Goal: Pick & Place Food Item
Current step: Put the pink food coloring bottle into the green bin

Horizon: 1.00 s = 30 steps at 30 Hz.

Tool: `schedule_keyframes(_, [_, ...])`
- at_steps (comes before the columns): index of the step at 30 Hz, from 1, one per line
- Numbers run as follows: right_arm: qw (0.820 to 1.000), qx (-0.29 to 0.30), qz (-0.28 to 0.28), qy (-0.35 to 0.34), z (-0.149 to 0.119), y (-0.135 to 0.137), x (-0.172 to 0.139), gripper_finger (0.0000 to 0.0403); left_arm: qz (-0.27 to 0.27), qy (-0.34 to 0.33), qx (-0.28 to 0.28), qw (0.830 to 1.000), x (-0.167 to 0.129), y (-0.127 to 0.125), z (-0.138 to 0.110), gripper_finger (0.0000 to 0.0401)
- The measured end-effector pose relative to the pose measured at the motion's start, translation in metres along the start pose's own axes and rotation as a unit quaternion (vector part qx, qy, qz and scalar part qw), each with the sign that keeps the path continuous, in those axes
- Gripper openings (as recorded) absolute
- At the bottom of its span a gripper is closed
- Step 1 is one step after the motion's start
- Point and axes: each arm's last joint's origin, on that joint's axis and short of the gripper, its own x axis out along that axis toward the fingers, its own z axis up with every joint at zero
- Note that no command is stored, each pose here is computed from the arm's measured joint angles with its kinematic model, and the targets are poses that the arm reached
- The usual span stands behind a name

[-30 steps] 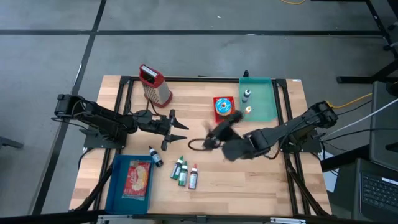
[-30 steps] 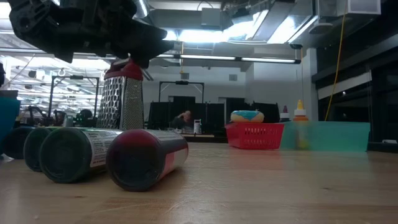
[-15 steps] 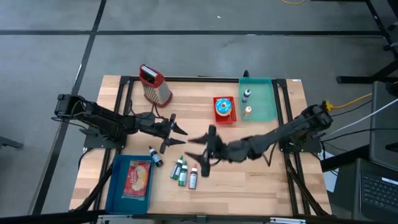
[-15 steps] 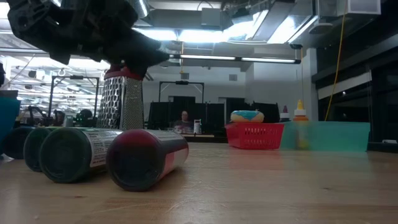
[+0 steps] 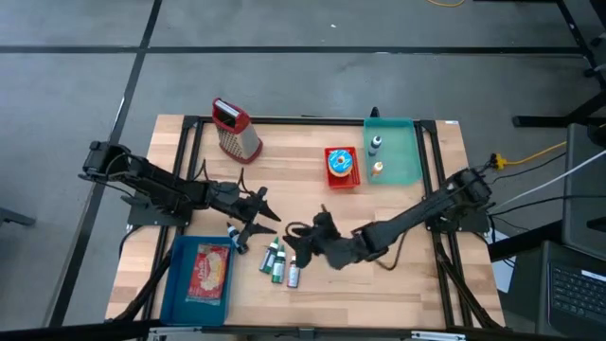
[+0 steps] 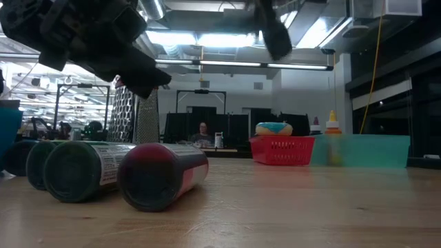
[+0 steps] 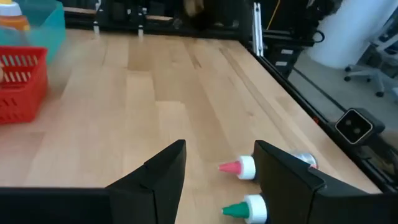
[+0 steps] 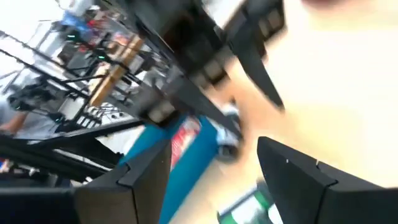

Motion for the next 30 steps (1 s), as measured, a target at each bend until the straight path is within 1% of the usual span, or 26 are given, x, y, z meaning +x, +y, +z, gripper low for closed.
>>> schedule_keyframes(4, [0.997, 0.06, -0.019, 0.036, -0.025, -0.012, 0.021, 0.0242, 0.002, 0.005, 0.004, 1.0, 0.0, 0.001, -0.001, 0.0184])
schedule_keyframes(9, [0.988, 0.09, -0.07, 0.103, -0.043, -0.013, 0.041, 0.0242, 0.001, 0.002, 0.027, 1.0, 0.0, 0.001, -0.001, 0.0184])
schedule_keyframes(12, [0.981, 0.092, -0.116, 0.122, -0.044, -0.007, 0.044, 0.0242, -0.013, 0.002, 0.034, 0.999, -0.001, 0.0, -0.002, 0.0184])
schedule_keyframes(14, [0.975, 0.092, -0.149, 0.136, -0.039, -0.002, 0.041, 0.0242, -0.016, 0.005, 0.033, 0.999, -0.002, 0.0, -0.006, 0.0184])
schedule_keyframes(18, [0.96, 0.113, -0.205, 0.151, -0.03, 0.006, 0.034, 0.0242, -0.016, 0.011, 0.034, 0.999, -0.005, 0.0, -0.013, 0.0184])
schedule_keyframes(22, [0.953, 0.145, -0.214, 0.16, -0.029, 0.008, 0.032, 0.0242, -0.018, 0.013, 0.036, 0.999, -0.006, 0.0, -0.014, 0.0184])
schedule_keyframes(25, [0.948, 0.159, -0.221, 0.165, -0.033, 0.006, 0.034, 0.024, -0.03, 0.013, 0.036, 0.999, -0.006, 0.0, -0.015, 0.0184])
schedule_keyframes(30, [0.936, 0.178, -0.237, 0.189, -0.051, -0.006, 0.046, 0.023, -0.037, 0.014, 0.032, 0.999, -0.006, -0.001, -0.015, 0.0184])
